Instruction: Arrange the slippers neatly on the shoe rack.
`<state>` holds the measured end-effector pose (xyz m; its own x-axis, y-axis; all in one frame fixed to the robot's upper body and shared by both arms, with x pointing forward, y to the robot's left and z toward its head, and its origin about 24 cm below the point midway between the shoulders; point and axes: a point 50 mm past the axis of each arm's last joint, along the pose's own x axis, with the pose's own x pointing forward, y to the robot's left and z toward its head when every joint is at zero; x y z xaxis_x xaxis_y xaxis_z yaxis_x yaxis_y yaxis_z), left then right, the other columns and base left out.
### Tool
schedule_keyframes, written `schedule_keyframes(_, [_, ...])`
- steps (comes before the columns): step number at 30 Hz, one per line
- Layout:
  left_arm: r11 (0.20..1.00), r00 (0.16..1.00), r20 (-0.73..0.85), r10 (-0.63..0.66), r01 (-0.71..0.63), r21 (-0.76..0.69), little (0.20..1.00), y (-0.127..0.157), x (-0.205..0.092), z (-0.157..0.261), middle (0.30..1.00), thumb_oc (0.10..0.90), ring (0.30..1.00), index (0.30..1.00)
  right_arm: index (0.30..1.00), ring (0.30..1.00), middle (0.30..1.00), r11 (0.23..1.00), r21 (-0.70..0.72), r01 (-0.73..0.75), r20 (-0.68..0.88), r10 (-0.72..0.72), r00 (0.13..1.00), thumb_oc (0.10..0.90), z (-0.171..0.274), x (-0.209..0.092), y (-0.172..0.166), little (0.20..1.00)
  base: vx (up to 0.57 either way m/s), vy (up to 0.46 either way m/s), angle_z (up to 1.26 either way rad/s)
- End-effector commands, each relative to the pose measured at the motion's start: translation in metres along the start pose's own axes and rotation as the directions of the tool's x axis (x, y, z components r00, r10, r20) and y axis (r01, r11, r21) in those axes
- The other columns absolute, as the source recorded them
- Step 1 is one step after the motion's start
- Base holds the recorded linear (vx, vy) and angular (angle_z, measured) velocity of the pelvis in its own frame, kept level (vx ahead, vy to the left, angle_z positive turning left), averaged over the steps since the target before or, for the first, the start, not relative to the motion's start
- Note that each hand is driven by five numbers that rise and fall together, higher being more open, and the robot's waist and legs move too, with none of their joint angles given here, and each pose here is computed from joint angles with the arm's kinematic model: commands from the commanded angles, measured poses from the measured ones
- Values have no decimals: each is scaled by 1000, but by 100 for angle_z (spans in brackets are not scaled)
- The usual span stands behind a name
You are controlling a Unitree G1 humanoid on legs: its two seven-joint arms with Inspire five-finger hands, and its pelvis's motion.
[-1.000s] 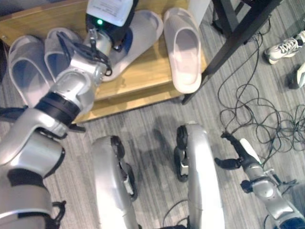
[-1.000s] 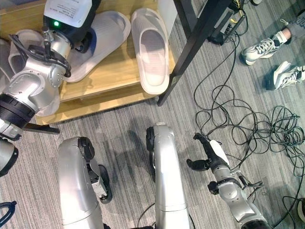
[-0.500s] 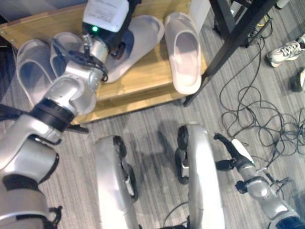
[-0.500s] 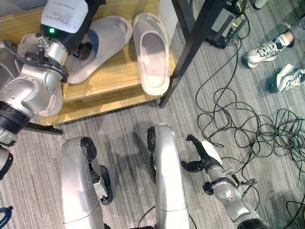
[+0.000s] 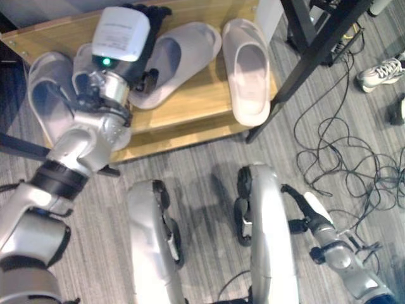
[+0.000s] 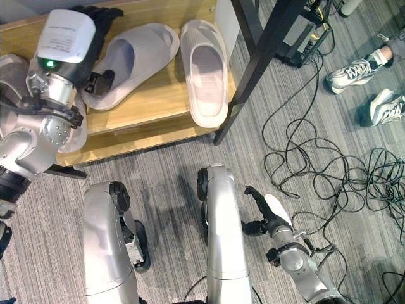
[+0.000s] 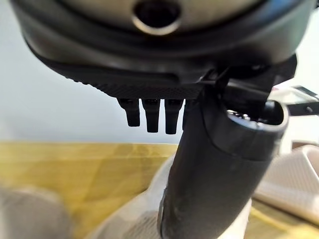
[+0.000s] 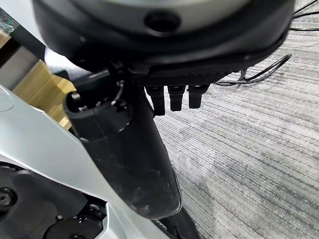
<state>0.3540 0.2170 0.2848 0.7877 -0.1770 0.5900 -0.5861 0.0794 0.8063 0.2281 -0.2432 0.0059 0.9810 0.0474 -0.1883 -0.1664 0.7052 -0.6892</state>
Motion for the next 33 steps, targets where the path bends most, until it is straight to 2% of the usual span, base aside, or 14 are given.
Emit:
schedule_keyframes(1, [963,963,28,268,-268,-15,900,71,15,-8,900,800,900,900,900,900,900,997,-19,78,98,-76,992,800,16,-5,-20,900,-1,-18,3])
schedule_keyframes(9, [960,967,-8,255,-254,-121,900,69,10,-15,900,800,900,900,900,900,900,999,-18,49,82,-48,996,800,15,-2,-14,900,0,0,0])
schedule_keyframes(12, [949,978,-6,211,-206,-240,900,63,8,-11,900,800,900,900,900,900,900,999,-20,27,71,-25,997,800,13,-2,-9,900,0,0,0])
schedule_keyframes(15, [941,980,0,199,-191,-277,900,62,7,-9,900,800,900,900,900,900,900,1000,-19,24,70,-22,997,800,14,-2,-9,900,0,0,0])
schedule_keyframes(18, [887,987,56,151,-110,-449,900,61,10,5,900,800,900,900,900,900,900,1000,-23,19,66,-17,998,800,15,3,-12,900,0,0,0])
schedule_keyframes(21, [887,987,58,150,-108,-450,900,61,11,6,900,800,900,900,900,900,900,1000,-21,19,66,-18,998,800,15,3,-12,900,0,0,0])
schedule_keyframes(23, [823,979,142,147,-41,-567,900,66,18,26,900,800,900,900,900,900,900,999,-38,9,70,-6,998,800,16,7,-14,900,0,0,0])
schedule_keyframes(24, [822,979,143,147,-41,-568,900,66,18,27,900,800,900,900,900,900,900,999,-38,9,70,-7,998,800,16,7,-14,900,0,0,0])
schedule_keyframes(25, [757,971,163,172,-24,-653,900,65,20,38,900,800,900,900,900,900,900,999,-35,5,81,-2,997,800,18,8,-12,900,0,0,0])
schedule_keyframes(26, [724,962,186,200,-17,-690,900,66,21,50,900,800,900,900,900,900,900,1000,-11,6,84,-5,996,800,19,8,-12,900,-33,-25,0])
schedule_keyframes(33, [662,950,225,217,26,-749,900,60,33,82,900,800,900,900,900,900,900,1000,3,4,78,-5,997,800,16,8,-10,900,-9,-4,0])
